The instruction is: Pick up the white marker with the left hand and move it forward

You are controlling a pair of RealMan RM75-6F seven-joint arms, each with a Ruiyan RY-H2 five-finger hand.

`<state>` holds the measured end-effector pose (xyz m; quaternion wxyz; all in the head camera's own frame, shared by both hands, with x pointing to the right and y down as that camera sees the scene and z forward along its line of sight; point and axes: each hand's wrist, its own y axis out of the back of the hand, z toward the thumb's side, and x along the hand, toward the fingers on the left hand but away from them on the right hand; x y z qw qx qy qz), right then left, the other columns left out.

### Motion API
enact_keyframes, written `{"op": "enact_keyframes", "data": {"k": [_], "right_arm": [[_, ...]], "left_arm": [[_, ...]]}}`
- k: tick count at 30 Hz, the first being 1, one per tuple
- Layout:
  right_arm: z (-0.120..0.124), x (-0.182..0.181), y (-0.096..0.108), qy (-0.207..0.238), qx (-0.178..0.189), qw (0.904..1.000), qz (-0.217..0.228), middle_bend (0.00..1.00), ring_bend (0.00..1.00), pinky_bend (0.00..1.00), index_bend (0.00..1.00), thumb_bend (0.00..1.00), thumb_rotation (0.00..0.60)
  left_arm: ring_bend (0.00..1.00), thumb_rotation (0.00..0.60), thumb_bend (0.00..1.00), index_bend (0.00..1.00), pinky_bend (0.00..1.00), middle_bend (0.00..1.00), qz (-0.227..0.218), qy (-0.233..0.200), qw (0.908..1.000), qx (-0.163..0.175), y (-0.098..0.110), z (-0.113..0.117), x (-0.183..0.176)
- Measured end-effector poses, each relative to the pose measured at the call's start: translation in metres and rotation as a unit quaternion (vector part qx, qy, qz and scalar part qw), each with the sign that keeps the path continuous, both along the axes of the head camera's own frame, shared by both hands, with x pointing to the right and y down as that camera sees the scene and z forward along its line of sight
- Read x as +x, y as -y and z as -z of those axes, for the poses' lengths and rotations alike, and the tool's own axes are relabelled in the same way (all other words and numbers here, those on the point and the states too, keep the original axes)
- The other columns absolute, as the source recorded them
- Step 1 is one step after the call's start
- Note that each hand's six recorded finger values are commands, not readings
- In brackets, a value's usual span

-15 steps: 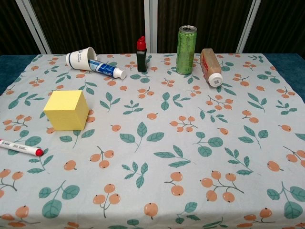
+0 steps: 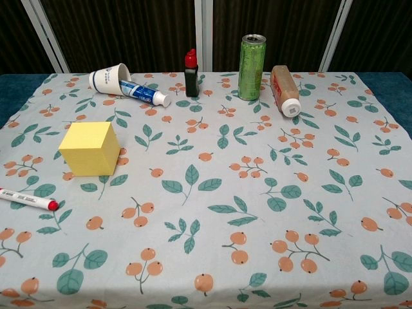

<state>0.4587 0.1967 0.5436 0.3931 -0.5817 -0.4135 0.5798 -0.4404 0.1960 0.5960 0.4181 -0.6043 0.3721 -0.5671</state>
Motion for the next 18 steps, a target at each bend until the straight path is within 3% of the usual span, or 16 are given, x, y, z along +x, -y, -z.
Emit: {"op": "enact_keyframes", "data": {"k": [7, 18], "right_arm": [[0.001, 0.001, 0.000, 0.001, 0.002, 1.0000, 0.000, 0.23, 0.10, 0.23, 0.07, 0.13, 0.600], [0.001, 0.003, 0.000, 0.000, 0.001, 1.0000, -0.003, 0.23, 0.08, 0.21, 0.07, 0.13, 0.600]], "left_arm": [[0.27, 0.600, 0.07, 0.46, 0.27, 0.48, -0.054, -0.016, 0.9983, -0.013, 0.014, -0.014, 0.019], [0.27, 0.600, 0.16, 0.49, 0.27, 0.51, -0.119, -0.027, 0.9893, -0.080, 0.011, -0.062, 0.055]]}}
